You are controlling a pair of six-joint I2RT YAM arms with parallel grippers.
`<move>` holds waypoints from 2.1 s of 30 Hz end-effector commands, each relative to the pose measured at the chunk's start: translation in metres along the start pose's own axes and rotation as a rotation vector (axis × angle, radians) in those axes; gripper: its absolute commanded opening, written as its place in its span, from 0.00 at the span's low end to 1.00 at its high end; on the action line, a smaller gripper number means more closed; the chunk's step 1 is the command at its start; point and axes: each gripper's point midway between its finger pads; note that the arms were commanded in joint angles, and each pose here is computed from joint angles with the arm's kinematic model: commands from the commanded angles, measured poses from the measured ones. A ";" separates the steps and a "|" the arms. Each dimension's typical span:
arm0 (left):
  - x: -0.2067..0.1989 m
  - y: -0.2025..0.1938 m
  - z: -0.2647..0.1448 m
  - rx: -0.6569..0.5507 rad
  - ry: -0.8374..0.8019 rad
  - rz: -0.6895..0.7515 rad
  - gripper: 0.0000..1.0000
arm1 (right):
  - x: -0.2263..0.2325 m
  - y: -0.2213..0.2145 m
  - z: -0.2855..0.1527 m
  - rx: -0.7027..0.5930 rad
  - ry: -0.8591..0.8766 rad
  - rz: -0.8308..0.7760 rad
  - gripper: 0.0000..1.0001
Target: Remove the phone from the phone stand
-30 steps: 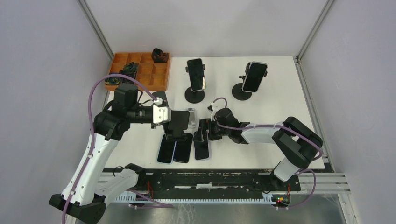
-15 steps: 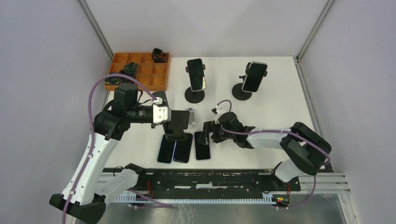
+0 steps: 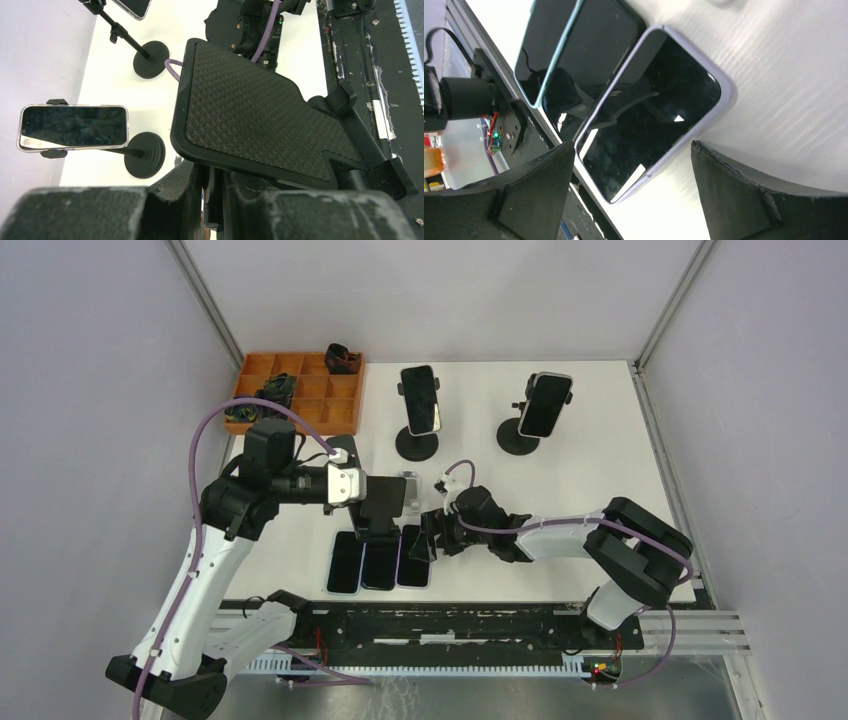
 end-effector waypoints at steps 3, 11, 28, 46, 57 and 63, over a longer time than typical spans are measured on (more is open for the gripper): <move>0.011 0.019 -0.007 -0.040 0.027 0.089 0.02 | -0.047 -0.008 -0.026 0.051 -0.215 0.042 0.92; 0.014 0.023 -0.009 -0.042 0.036 0.075 0.02 | -0.001 0.053 -0.011 -0.111 -0.160 -0.116 0.79; 0.015 0.027 -0.012 -0.041 0.048 0.069 0.02 | -0.030 -0.007 0.016 0.028 -0.222 -0.224 0.23; 0.014 0.026 -0.009 -0.054 0.032 0.065 0.02 | -0.033 -0.002 -0.023 0.033 -0.255 -0.271 0.33; 0.017 0.029 -0.012 -0.046 0.047 0.078 0.02 | -0.008 0.081 0.010 -0.111 -0.173 -0.286 0.83; 0.018 0.029 -0.011 -0.048 0.046 0.081 0.02 | 0.006 0.061 0.017 -0.064 -0.051 -0.205 0.78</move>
Point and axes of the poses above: each gripper's point midway between its finger pads, its own z axis out along the fingers, its own x axis along the line the jaws close on, y = z × x, and after that the axes turned 15 degrees about z, right-handed
